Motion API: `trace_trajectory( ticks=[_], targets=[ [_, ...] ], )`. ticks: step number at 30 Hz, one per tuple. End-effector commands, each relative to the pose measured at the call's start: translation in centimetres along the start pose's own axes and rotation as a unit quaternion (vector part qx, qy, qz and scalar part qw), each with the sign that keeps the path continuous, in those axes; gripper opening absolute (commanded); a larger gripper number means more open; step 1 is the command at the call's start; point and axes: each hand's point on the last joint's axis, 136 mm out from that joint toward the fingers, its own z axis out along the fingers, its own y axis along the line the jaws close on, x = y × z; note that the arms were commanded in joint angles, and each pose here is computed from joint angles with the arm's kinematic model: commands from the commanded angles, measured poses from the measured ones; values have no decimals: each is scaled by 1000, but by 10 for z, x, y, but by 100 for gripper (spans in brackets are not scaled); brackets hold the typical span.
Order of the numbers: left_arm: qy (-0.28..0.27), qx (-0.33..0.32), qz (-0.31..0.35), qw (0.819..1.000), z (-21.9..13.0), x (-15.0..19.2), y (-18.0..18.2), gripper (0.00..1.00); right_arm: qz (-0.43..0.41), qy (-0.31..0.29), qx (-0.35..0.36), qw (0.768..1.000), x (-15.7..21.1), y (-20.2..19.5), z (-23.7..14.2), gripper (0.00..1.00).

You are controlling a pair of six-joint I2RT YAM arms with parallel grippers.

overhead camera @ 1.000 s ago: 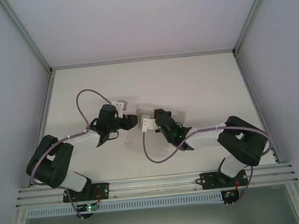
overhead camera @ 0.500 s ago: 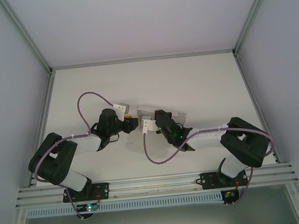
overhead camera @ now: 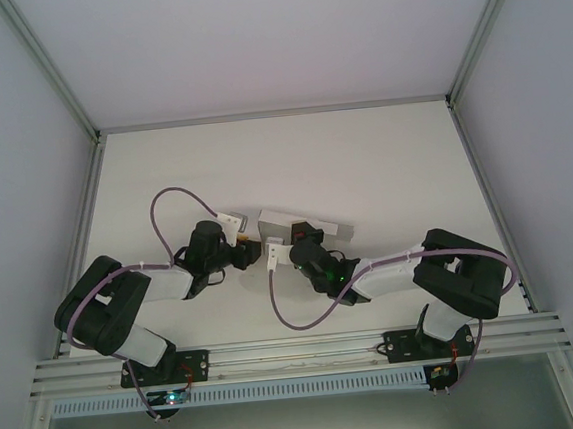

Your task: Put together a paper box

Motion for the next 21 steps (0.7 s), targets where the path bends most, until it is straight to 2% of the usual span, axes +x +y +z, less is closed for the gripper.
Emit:
trace_trajectory(
  ticks=[1, 7, 13, 17, 21],
  targets=[
    [-43, 48, 58, 996, 5, -30, -22, 48, -74, 39, -115, 990, 35, 71, -8, 0],
    [-77, 69, 90, 990, 14, -55, -31, 59, -72, 40, -138, 987, 36, 80, -8, 0],
    [-100, 59, 101, 988, 22, -75, -28, 61, -47, 35, -178, 982, 35, 86, -9, 0],
    [-106, 94, 117, 983, 23, -82, -41, 72, -55, 41, -195, 979, 36, 92, -8, 0],
    [-111, 137, 145, 973, 23, -83, -56, 71, -60, 47, -208, 975, 39, 96, -5, 0]
  ],
)
